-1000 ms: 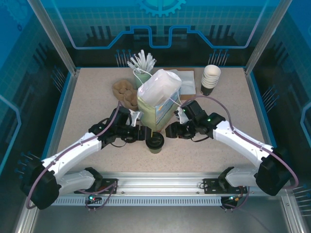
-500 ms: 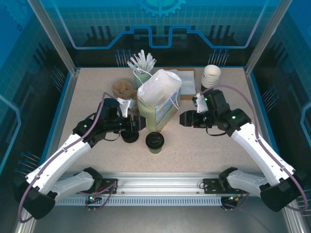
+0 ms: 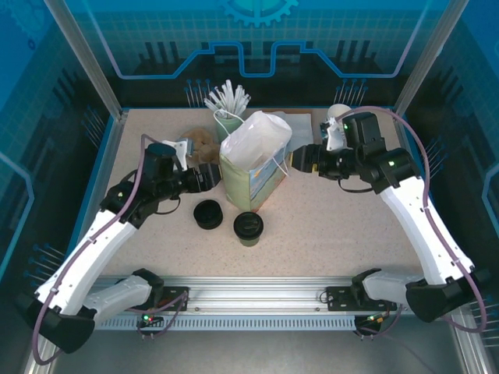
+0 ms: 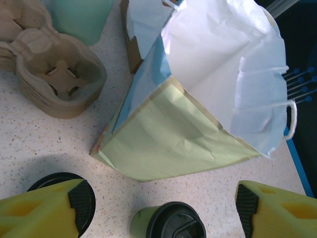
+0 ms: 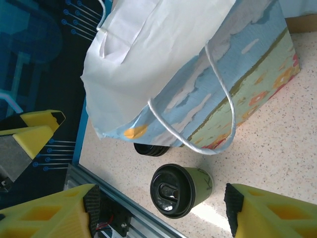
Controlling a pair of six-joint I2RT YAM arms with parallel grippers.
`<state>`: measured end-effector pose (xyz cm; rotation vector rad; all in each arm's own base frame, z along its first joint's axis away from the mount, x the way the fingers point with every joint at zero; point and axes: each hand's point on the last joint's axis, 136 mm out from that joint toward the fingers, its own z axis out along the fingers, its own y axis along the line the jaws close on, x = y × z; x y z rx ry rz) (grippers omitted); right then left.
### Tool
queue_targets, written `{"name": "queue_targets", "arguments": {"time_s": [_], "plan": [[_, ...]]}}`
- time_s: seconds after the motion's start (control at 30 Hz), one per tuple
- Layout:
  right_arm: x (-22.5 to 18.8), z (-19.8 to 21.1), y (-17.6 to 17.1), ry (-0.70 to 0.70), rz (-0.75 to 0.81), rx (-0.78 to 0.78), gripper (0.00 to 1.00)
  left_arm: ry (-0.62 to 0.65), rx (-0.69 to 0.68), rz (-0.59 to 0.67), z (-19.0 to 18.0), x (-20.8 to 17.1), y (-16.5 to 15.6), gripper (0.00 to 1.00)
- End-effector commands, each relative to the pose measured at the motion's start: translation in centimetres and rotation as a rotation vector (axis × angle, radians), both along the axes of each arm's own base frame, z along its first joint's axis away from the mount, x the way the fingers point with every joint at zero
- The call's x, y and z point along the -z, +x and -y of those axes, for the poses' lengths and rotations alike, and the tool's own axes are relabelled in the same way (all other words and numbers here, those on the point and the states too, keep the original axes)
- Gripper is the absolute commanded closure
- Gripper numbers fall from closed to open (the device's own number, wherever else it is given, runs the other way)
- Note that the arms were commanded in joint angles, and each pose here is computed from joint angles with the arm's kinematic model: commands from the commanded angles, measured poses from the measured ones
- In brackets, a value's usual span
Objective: Pack the takeout coffee
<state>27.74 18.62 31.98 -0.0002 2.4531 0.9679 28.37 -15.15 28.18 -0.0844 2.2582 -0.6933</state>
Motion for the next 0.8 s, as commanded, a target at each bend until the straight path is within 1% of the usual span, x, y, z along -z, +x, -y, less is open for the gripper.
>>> {"name": "queue_targets", "arguments": {"time_s": [0.0,0.07,0.2,0.43,0.77], "plan": [[0.6,0.3,0.7,0.003,-0.082,0.062,0.3,-0.009,-0.049,0.024,-0.5,-1.2,1.2,0.17],[1.1,0.4,1.4,0.005,-0.104,0.102,0.3,-0.013,-0.055,0.023,-0.3,-1.1,1.7,0.16],[1.8,-0.5,2.9,0.035,-0.143,0.118,0.3,-0.022,-0.053,0.018,0.1,-1.1,2.4,0.16],[2.9,-2.8,5.2,0.024,-0.18,0.1,0.3,0.0,-0.031,0.013,0.4,-1.0,3.0,0.15],[4.2,-4.2,7.2,0.001,-0.214,0.092,0.36,-0.011,-0.003,-0.035,1.2,0.3,4.2,0.15]]}}
